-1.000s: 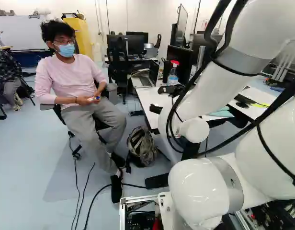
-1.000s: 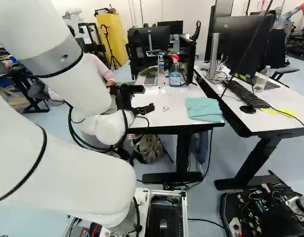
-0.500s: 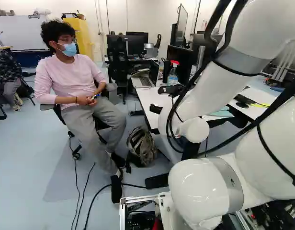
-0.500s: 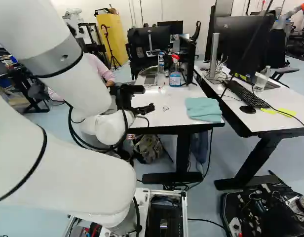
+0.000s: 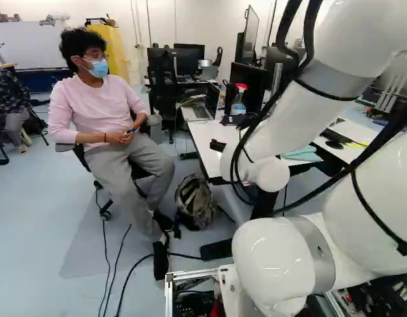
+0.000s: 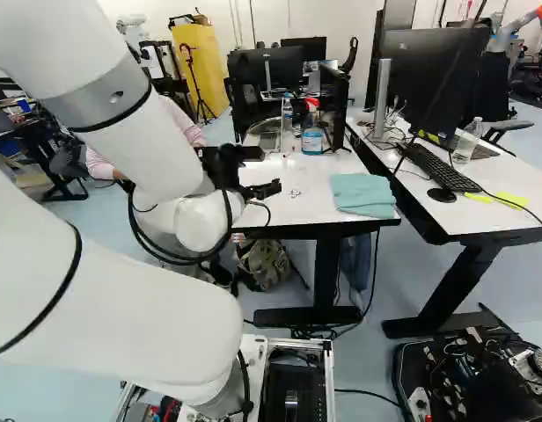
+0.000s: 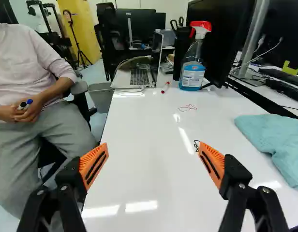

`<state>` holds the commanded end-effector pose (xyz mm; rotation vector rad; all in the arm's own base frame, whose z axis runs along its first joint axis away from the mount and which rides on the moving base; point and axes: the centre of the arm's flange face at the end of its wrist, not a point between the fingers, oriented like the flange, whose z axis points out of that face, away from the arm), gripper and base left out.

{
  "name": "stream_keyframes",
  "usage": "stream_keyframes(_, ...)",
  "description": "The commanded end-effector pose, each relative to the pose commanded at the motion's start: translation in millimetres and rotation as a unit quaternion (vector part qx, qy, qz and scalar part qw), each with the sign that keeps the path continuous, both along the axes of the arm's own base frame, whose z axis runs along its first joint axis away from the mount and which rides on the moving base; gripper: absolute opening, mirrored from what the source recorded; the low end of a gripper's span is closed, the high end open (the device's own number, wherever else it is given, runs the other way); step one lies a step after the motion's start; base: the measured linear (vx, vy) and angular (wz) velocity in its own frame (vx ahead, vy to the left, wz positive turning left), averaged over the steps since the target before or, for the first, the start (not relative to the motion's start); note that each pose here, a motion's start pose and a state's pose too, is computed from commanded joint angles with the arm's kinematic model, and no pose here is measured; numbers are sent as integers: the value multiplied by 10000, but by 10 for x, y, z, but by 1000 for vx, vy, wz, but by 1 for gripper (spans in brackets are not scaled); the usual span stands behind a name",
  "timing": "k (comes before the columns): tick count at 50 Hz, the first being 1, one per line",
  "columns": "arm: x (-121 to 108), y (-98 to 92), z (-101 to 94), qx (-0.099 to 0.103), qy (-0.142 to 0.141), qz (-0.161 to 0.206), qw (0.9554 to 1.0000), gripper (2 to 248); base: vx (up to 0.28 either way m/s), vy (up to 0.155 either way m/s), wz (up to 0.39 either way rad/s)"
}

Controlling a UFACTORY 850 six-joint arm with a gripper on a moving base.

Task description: Clean the table with the green towel

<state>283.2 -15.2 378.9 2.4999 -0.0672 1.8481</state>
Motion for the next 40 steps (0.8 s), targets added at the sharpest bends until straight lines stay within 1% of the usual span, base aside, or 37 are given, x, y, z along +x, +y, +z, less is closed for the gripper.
stream_keyframes(20, 125, -225, 197, -24, -259, -367, 9990, 247, 0, 0, 0)
stream_keyframes(40, 137, -470, 386, -69, -529, -763, 9957, 247, 0, 0, 0)
